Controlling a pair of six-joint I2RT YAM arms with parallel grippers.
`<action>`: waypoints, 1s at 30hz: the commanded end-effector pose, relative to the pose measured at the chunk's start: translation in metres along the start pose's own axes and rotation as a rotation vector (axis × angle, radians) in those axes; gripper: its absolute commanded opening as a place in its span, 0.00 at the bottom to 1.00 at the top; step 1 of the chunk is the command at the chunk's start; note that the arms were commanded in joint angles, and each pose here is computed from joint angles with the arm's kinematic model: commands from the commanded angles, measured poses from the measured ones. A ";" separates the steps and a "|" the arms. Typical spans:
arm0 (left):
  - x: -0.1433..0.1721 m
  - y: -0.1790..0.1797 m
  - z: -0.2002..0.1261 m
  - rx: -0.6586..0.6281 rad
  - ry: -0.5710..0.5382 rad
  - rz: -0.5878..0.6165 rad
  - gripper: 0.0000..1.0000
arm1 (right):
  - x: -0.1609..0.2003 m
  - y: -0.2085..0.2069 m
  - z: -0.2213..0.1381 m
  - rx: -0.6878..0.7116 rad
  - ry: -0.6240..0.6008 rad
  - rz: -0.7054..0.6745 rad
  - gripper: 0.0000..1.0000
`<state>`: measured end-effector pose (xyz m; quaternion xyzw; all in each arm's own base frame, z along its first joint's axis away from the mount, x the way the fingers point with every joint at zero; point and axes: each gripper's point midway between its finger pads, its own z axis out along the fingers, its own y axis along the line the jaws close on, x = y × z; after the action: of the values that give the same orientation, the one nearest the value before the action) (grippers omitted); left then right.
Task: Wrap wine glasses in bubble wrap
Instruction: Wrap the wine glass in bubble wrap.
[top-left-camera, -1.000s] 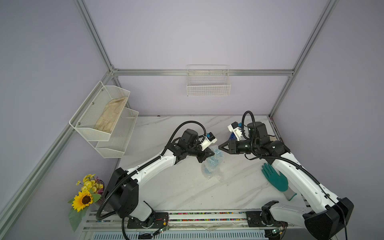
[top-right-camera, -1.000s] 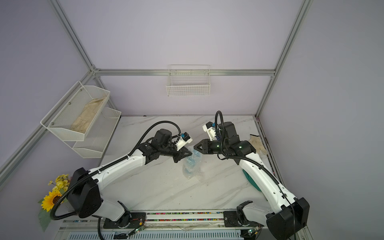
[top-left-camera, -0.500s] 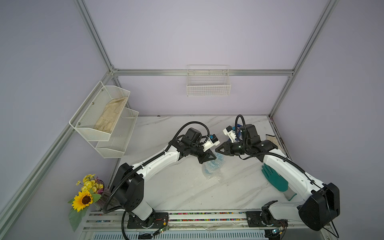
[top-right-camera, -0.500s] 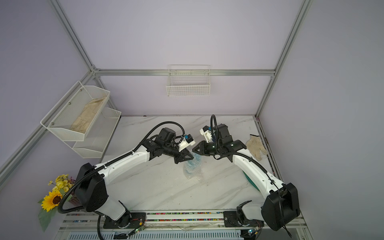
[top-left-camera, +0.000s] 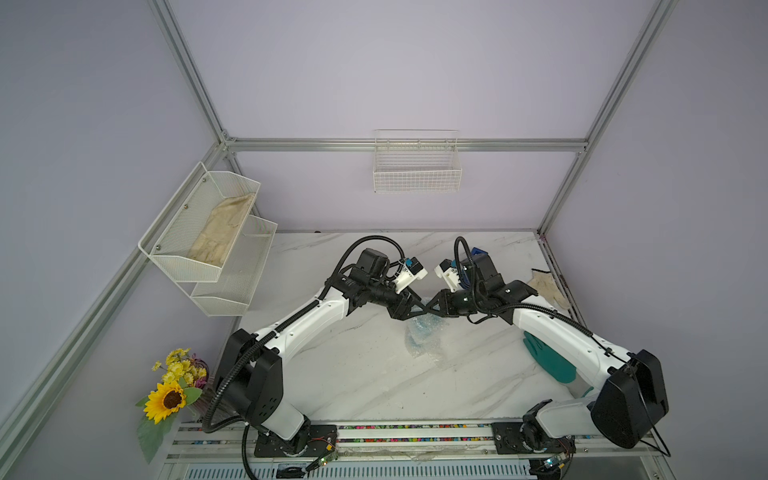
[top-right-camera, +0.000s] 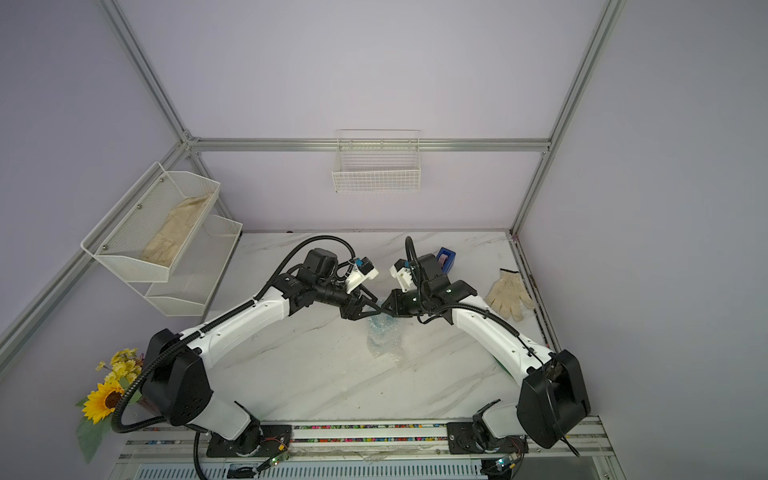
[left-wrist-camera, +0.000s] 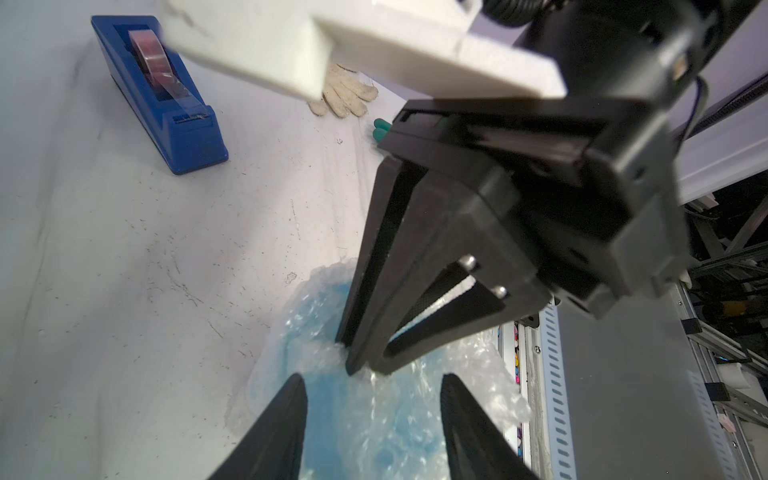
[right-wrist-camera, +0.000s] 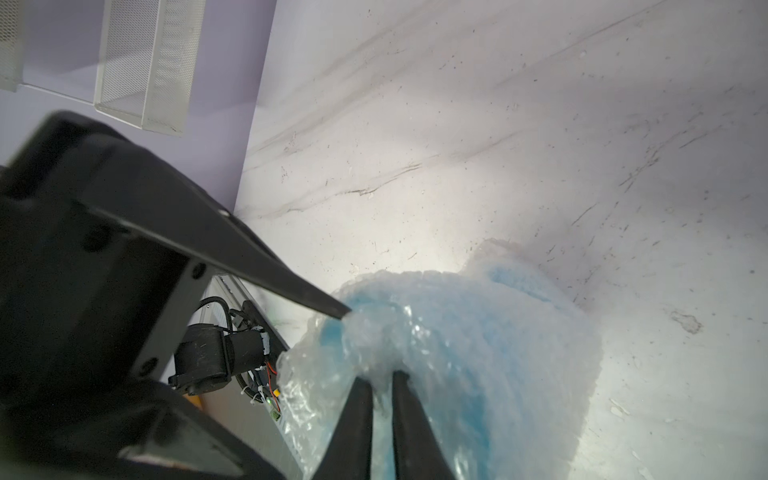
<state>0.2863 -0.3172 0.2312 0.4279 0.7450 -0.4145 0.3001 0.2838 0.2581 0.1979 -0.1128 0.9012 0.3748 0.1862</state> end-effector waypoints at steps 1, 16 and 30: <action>-0.014 -0.011 -0.020 0.015 -0.083 -0.016 0.55 | 0.011 -0.015 0.006 0.081 0.044 -0.004 0.13; 0.001 -0.045 0.000 -0.089 -0.041 0.055 0.31 | 0.016 -0.032 0.028 0.200 0.095 -0.005 0.10; 0.057 -0.012 0.042 -0.118 0.133 -0.048 0.12 | 0.010 -0.008 0.027 0.081 0.067 0.002 0.13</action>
<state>0.2553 -0.3422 0.2003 0.4232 0.7757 -0.3689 0.2882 0.2947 0.2654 0.1750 -0.1154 0.9232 0.3190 0.1805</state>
